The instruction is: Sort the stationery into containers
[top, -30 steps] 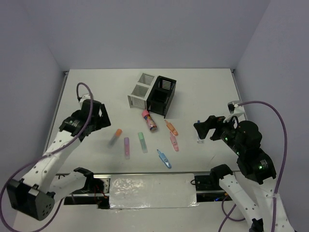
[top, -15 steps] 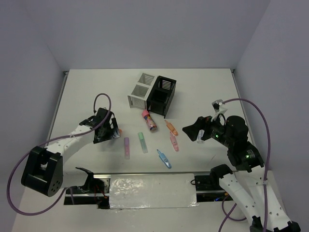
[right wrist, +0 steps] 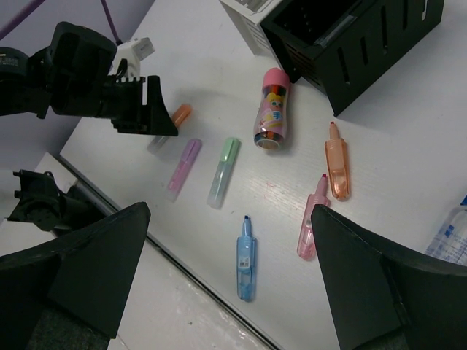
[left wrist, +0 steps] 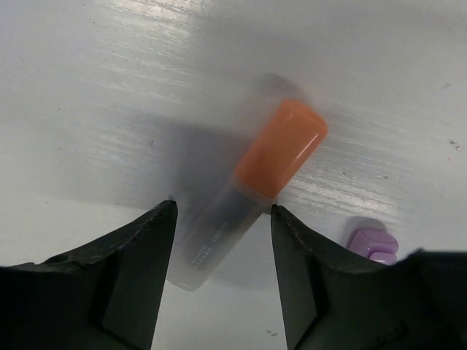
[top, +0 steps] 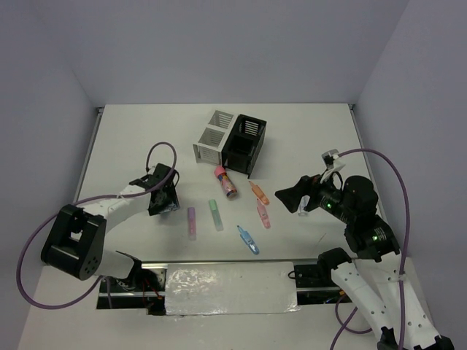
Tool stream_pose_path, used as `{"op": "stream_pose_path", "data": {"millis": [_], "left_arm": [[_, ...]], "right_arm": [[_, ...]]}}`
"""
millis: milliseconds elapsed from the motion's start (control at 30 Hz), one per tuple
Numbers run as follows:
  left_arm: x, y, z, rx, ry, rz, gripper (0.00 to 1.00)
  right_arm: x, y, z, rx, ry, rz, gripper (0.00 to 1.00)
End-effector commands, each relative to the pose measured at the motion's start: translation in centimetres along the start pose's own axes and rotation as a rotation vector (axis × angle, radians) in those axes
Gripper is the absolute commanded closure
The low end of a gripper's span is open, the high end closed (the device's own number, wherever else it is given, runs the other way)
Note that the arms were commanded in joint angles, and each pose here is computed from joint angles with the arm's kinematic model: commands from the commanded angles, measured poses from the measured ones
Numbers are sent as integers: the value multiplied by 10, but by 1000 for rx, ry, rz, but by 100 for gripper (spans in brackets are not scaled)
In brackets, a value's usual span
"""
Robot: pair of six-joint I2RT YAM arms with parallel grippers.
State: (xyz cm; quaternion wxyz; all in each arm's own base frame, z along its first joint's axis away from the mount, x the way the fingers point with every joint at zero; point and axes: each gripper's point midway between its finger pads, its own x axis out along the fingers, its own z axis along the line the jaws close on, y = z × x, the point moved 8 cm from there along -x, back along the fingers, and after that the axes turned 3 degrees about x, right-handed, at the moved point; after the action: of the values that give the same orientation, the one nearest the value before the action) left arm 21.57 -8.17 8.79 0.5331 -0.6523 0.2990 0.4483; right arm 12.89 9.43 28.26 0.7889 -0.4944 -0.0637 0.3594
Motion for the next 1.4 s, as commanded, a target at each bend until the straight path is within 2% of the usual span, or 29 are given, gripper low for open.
{"op": "stream_pose_path", "data": {"millis": [0,100,267,333,367,433,500,633,700,933,967,1033,1067,1167,1200,1233,1333,1367], "left_arm": [[5,10,0,-35,-28,14,38],[11,16,2,-43,-42,33,47],[20,28,4,-46,-46,77,50],[22,32,5,-54,-43,85,62],[21,32,5,-59,-37,81,76],[18,33,6,-66,-25,71,86],[14,34,7,-76,-19,58,100],[-3,25,4,-103,55,-22,100],[-20,18,-2,-104,137,-100,100],[-78,4,-24,-61,519,-349,100],[-90,3,-26,-51,580,-401,100],[-100,2,-28,-21,652,-464,100],[-109,3,-30,10,717,-493,100],[-124,3,-39,66,868,-551,100],[-127,9,-43,103,940,-532,100],[-136,7,-47,125,1011,-573,100],[-142,14,-50,176,1099,-562,100],[-143,15,-50,193,1103,-567,100]], "right_arm": [[-2,-11,9,-19,-44,-47,0],[-2,-11,9,-18,-48,-50,0],[-2,-10,8,-21,-47,-48,0],[-2,-10,8,-21,-48,-46,0],[-2,-10,9,-21,-49,-45,0],[-2,-9,10,-22,-64,-42,0],[0,-8,10,-15,-79,-36,0],[9,-5,12,-8,-153,-25,0],[16,1,11,23,-183,2,0],[63,-7,17,160,-224,29,0],[67,-12,33,149,-261,37,0],[88,-16,44,176,-211,43,0],[91,-22,70,160,-267,47,0],[122,-34,95,191,-163,9,3],[127,-27,112,207,-166,21,4],[142,-32,119,213,-128,-19,6],[168,-12,138,179,-44,34,11],[171,-20,150,174,-40,20,12]]}}
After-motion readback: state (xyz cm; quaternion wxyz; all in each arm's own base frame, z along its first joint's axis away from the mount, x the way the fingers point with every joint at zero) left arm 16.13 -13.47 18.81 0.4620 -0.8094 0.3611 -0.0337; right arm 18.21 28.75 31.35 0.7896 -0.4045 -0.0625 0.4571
